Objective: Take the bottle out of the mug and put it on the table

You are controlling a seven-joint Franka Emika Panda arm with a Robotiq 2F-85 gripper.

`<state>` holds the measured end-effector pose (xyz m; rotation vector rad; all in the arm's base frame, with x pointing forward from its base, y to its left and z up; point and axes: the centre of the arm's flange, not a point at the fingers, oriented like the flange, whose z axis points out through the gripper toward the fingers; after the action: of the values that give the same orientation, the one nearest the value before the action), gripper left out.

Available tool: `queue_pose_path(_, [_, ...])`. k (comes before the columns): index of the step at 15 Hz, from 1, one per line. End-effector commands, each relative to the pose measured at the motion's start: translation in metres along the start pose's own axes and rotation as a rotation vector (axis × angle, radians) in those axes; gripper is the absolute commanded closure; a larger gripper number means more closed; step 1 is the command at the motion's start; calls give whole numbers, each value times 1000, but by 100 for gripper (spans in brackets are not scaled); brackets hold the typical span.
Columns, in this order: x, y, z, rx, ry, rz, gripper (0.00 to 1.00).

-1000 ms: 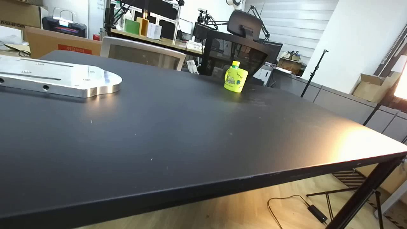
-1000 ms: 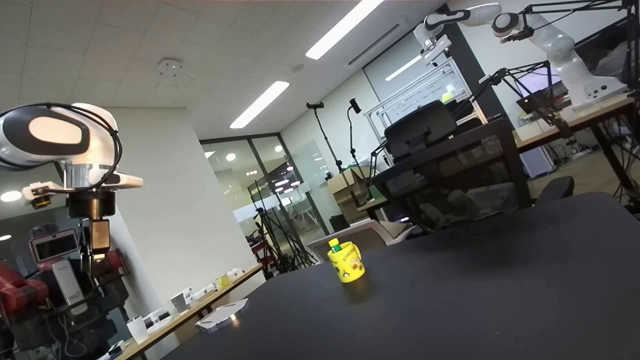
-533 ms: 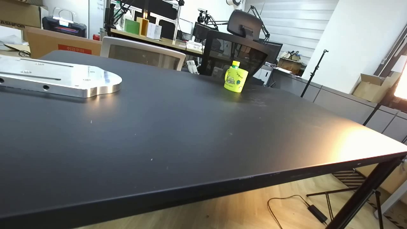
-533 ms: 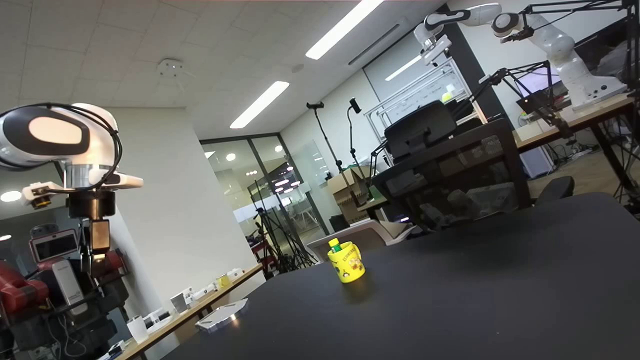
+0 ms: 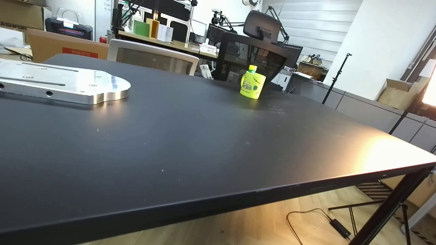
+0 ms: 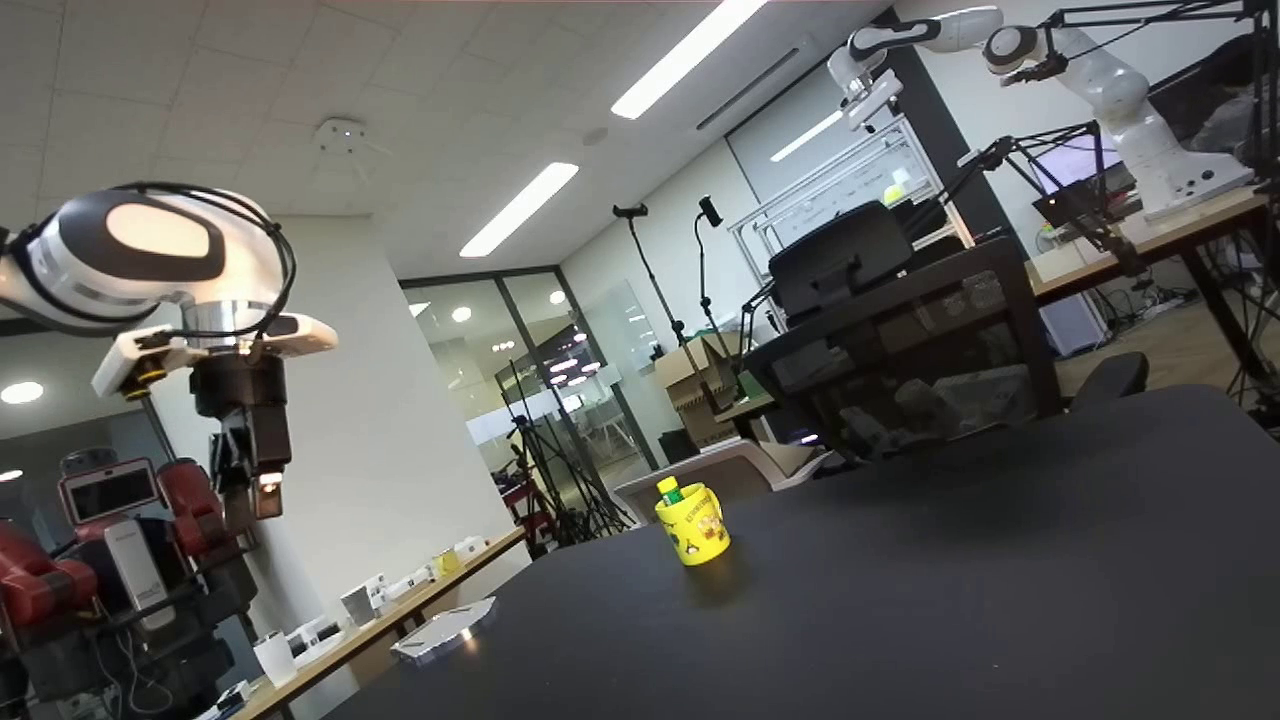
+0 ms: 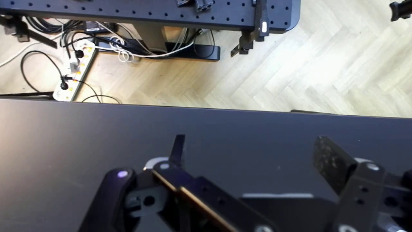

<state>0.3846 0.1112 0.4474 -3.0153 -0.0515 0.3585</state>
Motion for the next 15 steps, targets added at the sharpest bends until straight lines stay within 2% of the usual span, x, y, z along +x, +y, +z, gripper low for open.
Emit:
queue_pose_path(1, [44,37,-32,-96,-13,-25,0])
queue_pose_path(4, [74,71,-53,-146,7,1,0])
queue_pose_path(5, [47,61,-31,-121,23,-8,0])
queue_pose_path(7, [55,69,-30,-116,18,-1,0])
queue_pose_path(15, [53,61,-28,-122,15,-17,0])
